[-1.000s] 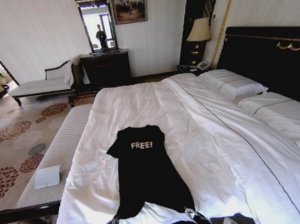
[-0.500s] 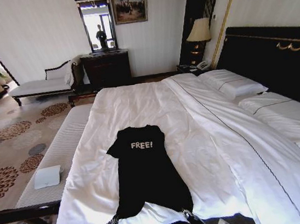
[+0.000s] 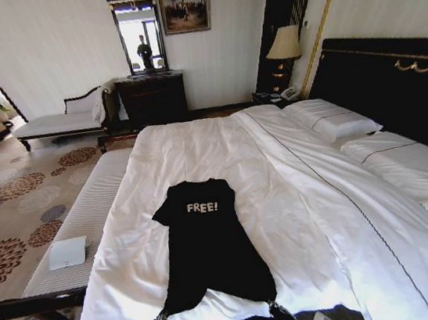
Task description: Fold the clothes on the bed.
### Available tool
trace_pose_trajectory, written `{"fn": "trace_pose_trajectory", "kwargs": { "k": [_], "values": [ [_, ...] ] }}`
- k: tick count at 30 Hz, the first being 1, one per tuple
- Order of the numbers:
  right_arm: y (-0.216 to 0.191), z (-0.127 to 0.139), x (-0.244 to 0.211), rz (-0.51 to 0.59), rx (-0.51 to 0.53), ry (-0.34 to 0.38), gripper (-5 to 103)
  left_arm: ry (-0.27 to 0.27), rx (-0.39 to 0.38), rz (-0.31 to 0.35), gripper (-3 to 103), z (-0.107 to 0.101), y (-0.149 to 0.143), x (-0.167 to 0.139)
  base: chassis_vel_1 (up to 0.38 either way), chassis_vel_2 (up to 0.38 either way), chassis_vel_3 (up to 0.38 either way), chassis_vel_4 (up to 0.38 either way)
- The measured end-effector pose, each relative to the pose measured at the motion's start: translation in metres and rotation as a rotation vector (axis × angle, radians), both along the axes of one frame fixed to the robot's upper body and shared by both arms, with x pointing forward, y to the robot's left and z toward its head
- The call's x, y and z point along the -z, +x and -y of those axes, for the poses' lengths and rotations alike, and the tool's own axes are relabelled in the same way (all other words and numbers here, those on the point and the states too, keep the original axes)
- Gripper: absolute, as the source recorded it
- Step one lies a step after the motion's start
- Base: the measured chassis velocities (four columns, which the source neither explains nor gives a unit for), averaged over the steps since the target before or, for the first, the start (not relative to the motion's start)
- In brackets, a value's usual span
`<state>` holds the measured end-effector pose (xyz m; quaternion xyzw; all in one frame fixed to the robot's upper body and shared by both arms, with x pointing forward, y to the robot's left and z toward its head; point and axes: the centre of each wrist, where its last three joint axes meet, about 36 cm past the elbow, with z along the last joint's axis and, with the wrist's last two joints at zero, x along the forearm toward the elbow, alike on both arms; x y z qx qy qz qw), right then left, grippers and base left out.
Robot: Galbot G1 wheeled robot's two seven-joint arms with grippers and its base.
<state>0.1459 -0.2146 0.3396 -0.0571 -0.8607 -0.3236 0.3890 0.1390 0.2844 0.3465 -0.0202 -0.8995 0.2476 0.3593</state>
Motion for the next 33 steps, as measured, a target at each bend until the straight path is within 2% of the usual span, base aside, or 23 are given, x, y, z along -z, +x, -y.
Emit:
{"fn": "trace_pose_trajectory", "kwargs": {
  "k": [4, 5, 8, 14, 16, 22, 24, 29, 33],
  "values": [
    [-0.007, 0.014, -0.026, -0.078, -0.081, -0.104, 0, 0.018, -0.042, -0.008, 1, -0.006, -0.013, -0.009, 0.0, 0.0, 0.0, 0.0],
    [-0.007, 0.014, -0.026, -0.078, -0.081, -0.104, 0, 0.018, -0.042, -0.008, 1, -0.006, -0.013, -0.009, 0.0, 0.0, 0.0, 0.0],
    [-0.011, 0.016, -0.046, -0.144, -0.127, -0.19, 0, 0.06, -0.06, 0.014, 1, -0.009, -0.023, -0.022, 0.0, 0.0, 0.0, 0.0],
    [-0.015, 0.016, -0.061, -0.185, -0.142, -0.26, 0, 0.115, -0.063, 0.034, 1, -0.01, -0.04, -0.039, 0.0, 0.0, 0.0, 0.0],
    [-0.018, 0.014, -0.064, -0.196, -0.154, -0.306, 0, 0.158, -0.067, 0.053, 1, -0.011, -0.05, -0.045, 0.0, 0.0, 0.0, 0.0],
    [-0.025, 0.001, -0.068, -0.24, -0.176, -0.325, 0, 0.22, -0.079, 0.059, 1, -0.012, -0.073, -0.059, 0.0, 0.0, 0.0, 0.0],
    [-0.032, -0.005, -0.062, -0.269, -0.196, -0.338, 0, 0.264, -0.072, 0.057, 1, -0.013, -0.084, -0.058, 0.0, 0.0, 0.0, 0.0],
    [-0.04, -0.009, -0.051, -0.31, -0.218, -0.363, 0, 0.318, -0.067, 0.001, 1, -0.015, -0.119, -0.046, 0.0, 0.0, 0.0, 0.0],
    [-0.043, -0.009, -0.048, -0.326, -0.232, -0.373, 0, 0.334, -0.078, -0.03, 1, -0.014, -0.134, -0.042, 0.0, 0.0, 0.0, 0.0]
  ]
}}
